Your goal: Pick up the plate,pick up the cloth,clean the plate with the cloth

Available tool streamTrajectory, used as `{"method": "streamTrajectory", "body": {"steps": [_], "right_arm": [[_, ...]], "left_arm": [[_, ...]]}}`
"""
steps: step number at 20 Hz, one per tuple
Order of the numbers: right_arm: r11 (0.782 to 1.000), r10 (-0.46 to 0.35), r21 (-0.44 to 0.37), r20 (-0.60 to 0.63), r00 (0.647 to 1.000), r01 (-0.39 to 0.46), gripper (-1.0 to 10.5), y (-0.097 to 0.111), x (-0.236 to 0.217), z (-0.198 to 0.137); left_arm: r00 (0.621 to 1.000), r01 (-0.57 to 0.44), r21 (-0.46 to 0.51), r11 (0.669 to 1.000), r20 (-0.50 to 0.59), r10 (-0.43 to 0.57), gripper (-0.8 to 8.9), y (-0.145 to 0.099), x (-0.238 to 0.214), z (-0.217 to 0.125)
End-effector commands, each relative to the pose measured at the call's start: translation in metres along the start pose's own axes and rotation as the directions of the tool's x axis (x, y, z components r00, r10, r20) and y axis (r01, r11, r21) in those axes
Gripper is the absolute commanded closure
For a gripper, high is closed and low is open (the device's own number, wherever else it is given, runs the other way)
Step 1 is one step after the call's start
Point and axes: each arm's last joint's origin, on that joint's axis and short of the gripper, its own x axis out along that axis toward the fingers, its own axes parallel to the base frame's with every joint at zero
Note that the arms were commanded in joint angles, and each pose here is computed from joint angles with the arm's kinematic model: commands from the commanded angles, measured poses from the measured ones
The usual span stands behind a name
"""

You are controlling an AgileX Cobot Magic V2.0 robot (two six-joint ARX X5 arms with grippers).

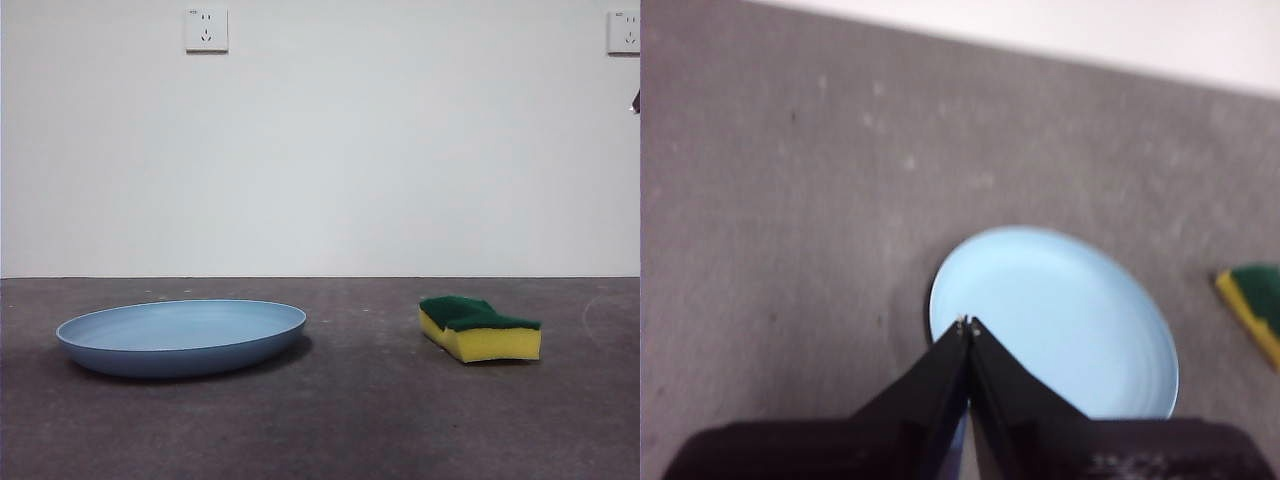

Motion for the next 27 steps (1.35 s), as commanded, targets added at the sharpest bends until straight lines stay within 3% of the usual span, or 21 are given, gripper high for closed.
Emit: {"method": "streamTrajectory", "body": {"steps": [1,4,5,7,8,9,12,17,22,27], "right_arm": [[0.998,-0.010,-0.068,-0.074,0.997,0.005,9.5,-0.001,0.005,0.007],[0.997,-0.014,-0.071,-0.116,0.993,0.006,9.3,-0.002,0.012,0.009],[0.998,-0.015,-0.069,-0.120,0.993,0.007,8.6,-0.003,0.013,0.009],[0.997,-0.019,-0.070,-0.119,0.993,0.011,6.2,-0.003,0.013,0.009],[0.997,-0.023,-0.070,-0.119,0.993,0.014,4.9,-0.003,0.013,0.009],[0.997,-0.022,-0.070,-0.119,0.993,0.014,4.3,-0.003,0.013,0.009],[0.998,-0.022,-0.061,-0.119,0.993,0.014,4.4,-0.003,0.013,0.009],[0.999,-0.018,-0.043,-0.120,0.993,0.013,4.4,-0.003,0.013,0.009],[0.999,-0.018,-0.041,-0.120,0.993,0.013,4.4,-0.003,0.013,0.009],[0.999,-0.018,-0.039,-0.120,0.993,0.014,4.4,-0.003,0.013,0.009]], "left_arm": [[0.990,-0.018,0.056,0.998,-0.142,0.026,8.18,0.000,0.009,0.011],[0.969,-0.007,0.036,0.999,-0.246,0.016,8.10,0.000,0.022,0.020],[0.966,0.029,0.024,0.999,-0.258,-0.022,7.46,0.000,0.026,0.021],[0.965,0.099,0.002,0.995,-0.244,-0.095,4.11,-0.002,0.033,0.024],[0.967,0.118,-0.019,0.993,-0.225,-0.119,3.26,-0.002,0.037,0.026],[0.967,0.141,-0.043,0.989,-0.210,-0.147,3.29,-0.003,0.038,0.028],[0.962,0.165,-0.051,0.985,-0.211,-0.172,3.56,-0.002,0.047,0.030],[0.930,0.108,-0.034,0.994,-0.349,-0.113,3.80,0.002,0.086,0.047],[0.856,0.018,0.066,0.998,-0.516,0.019,3.80,0.000,0.146,0.059],[0.790,-0.005,0.099,0.995,-0.610,0.064,3.80,-0.002,0.197,0.039]]}}
